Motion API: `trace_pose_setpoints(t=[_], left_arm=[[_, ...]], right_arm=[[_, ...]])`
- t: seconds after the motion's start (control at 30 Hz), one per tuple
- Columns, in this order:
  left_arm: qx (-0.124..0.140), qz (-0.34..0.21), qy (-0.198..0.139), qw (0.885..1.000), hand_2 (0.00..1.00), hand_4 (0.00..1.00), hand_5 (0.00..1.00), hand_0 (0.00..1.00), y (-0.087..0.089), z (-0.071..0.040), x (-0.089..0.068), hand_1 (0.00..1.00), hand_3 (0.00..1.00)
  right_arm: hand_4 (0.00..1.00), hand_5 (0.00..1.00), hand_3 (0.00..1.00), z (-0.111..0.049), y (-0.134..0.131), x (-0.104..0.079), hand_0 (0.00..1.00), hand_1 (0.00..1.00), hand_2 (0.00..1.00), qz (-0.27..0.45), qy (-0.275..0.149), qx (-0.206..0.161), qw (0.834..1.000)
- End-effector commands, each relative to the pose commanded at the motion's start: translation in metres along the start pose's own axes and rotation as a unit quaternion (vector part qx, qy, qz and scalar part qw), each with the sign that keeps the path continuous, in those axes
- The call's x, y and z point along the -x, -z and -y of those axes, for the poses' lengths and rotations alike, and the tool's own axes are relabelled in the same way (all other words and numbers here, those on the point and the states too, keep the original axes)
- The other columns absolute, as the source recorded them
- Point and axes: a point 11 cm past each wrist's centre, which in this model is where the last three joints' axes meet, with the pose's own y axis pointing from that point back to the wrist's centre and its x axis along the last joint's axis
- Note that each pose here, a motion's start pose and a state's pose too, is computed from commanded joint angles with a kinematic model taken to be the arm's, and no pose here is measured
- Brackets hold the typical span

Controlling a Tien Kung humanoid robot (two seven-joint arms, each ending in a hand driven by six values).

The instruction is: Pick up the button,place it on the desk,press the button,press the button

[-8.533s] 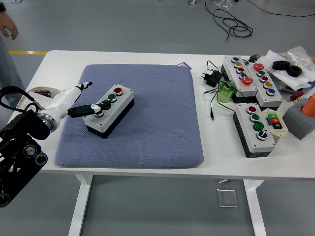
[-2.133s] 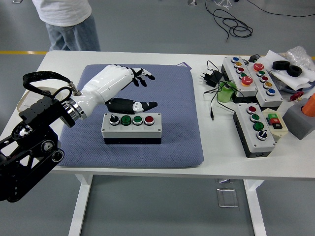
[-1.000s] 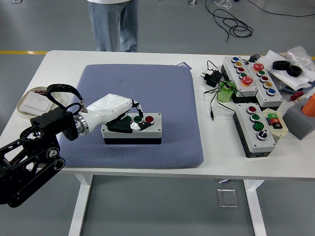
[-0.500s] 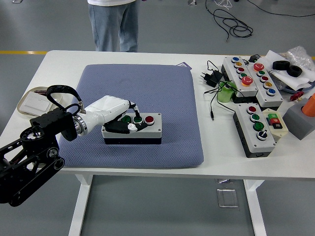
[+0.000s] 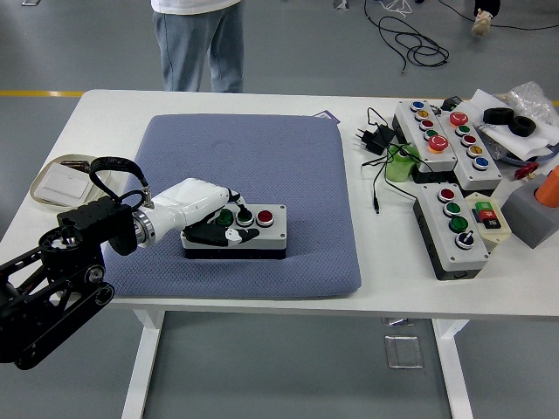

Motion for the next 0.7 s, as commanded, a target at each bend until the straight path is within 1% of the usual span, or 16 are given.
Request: trace_pose_setpoints(t=[0.03, 0.1, 0.13, 0.17, 0.27, 0.33, 0.4, 0.5, 0.7], left_arm=[[0.0, 0.0, -0.002, 1.0, 0.028, 0.769, 0.998, 0.034, 0.0, 0.0, -0.001, 0.002, 0.641], [0.004, -0.003, -0.017, 1.0, 0.028, 0.769, 0.998, 0.034, -0.002, -0.001, -0.007, 0.002, 0.641], [0.01, -0.009, -0.034, 0.999, 0.028, 0.769, 0.998, 0.034, -0.004, -0.002, -0.014, 0.002, 0.641], [0.012, -0.01, -0.039, 0.999, 0.028, 0.769, 0.998, 0.034, -0.005, -0.002, -0.015, 0.002, 0.641], [0.028, -0.02, -0.068, 0.997, 0.03, 0.769, 0.998, 0.033, -0.013, -0.003, -0.026, 0.002, 0.642], [0.038, -0.026, -0.077, 0.996, 0.03, 0.769, 0.998, 0.033, -0.018, -0.003, -0.029, 0.002, 0.642], [0.046, -0.03, -0.078, 0.995, 0.03, 0.767, 0.998, 0.032, -0.024, -0.002, -0.029, 0.002, 0.645], [0.053, -0.032, -0.073, 0.995, 0.03, 0.767, 0.998, 0.032, -0.029, 0.001, -0.025, 0.002, 0.645], [0.054, -0.035, -0.063, 0.996, 0.03, 0.766, 0.998, 0.033, -0.033, 0.007, -0.018, 0.002, 0.649]], right_arm=[[0.307, 0.244, 0.569, 0.0, 0.0, 0.0, 0.631, 0.549, 0.622, 0.0, 0.0, 0.0, 1.0], [0.307, 0.244, 0.569, 0.0, 0.0, 0.0, 0.631, 0.549, 0.622, 0.0, 0.0, 0.0, 1.0], [0.307, 0.244, 0.569, 0.0, 0.0, 0.0, 0.631, 0.549, 0.622, 0.0, 0.0, 0.001, 1.0], [0.307, 0.244, 0.569, 0.0, 0.0, 0.0, 0.631, 0.549, 0.622, 0.0, 0.0, 0.001, 1.0], [0.308, 0.245, 0.569, 0.0, -0.001, 0.0, 0.632, 0.549, 0.622, 0.0, 0.0, 0.001, 1.0], [0.308, 0.245, 0.569, 0.0, -0.001, 0.0, 0.632, 0.549, 0.622, -0.001, 0.0, 0.001, 1.0], [0.308, 0.244, 0.569, 0.0, 0.0, 0.0, 0.631, 0.549, 0.622, 0.0, 0.0, 0.001, 1.0], [0.308, 0.244, 0.569, 0.0, 0.0, 0.0, 0.631, 0.549, 0.622, -0.001, 0.0, 0.0, 1.0], [0.309, 0.243, 0.569, 0.0, 0.0, 0.0, 0.631, 0.549, 0.622, 0.001, 0.0, 0.0, 1.0]])
